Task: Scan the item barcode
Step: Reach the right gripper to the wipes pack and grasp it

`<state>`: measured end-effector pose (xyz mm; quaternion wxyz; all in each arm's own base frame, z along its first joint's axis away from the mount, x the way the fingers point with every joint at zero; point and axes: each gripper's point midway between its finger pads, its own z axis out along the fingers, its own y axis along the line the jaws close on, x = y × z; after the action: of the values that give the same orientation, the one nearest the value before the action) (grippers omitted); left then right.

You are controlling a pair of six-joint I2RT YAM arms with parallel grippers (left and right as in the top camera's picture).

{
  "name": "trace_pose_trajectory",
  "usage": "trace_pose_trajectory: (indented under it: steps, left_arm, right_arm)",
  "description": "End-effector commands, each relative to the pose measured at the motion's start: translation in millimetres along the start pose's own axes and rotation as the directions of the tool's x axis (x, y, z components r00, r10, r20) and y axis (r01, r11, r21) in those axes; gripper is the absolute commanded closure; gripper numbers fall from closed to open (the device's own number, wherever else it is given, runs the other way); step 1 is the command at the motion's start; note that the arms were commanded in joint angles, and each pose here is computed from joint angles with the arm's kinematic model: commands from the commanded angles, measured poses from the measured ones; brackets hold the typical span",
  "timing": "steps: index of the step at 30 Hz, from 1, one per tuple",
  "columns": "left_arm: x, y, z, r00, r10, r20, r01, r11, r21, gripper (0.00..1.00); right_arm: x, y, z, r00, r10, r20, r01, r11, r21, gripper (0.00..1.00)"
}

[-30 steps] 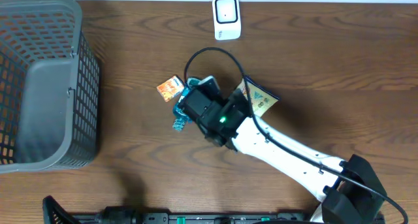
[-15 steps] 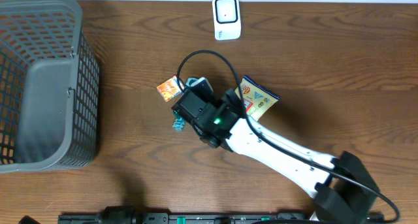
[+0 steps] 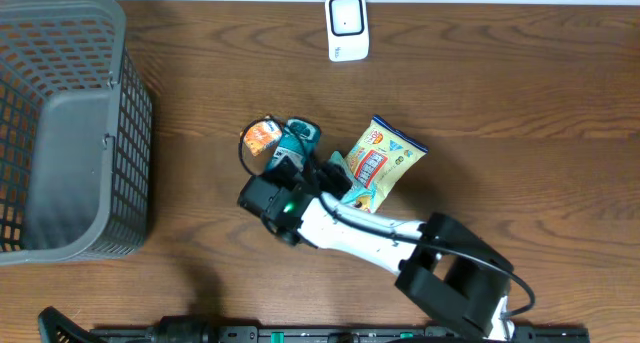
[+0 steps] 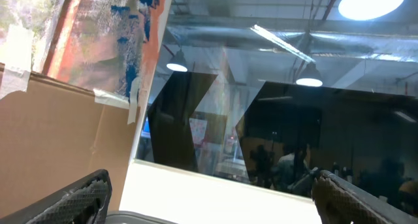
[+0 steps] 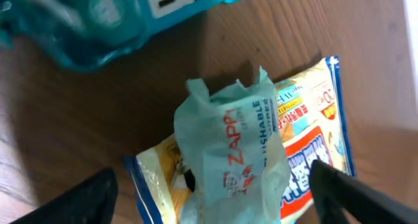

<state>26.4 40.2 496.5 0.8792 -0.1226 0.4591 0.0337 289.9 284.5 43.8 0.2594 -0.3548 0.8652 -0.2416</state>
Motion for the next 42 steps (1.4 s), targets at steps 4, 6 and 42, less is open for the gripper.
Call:
trace_pose_trajectory:
  steps: [4,6,42]
  left_arm:
    - [5,-3,6,1.000,0.019,-0.015,-0.019,1.000,0.005,0.02]
    - [6,-3,6,1.000,0.020,-0.018,-0.020,1.000,0.005,0.02]
    - [18,-3,10,0.999,0.026,-0.043,-0.026,1.000,0.004,0.02]
  right_arm:
    - [6,-28,0,0.999,-0.044,-0.020,0.047,0.980,0.194,0.20]
    - [6,-28,-1,0.999,-0.048,-0.018,0.051,0.979,0.199,0.21]
    - [1,-33,20,0.992,0.124,-0.037,-0.119,0.987,0.106,0.53]
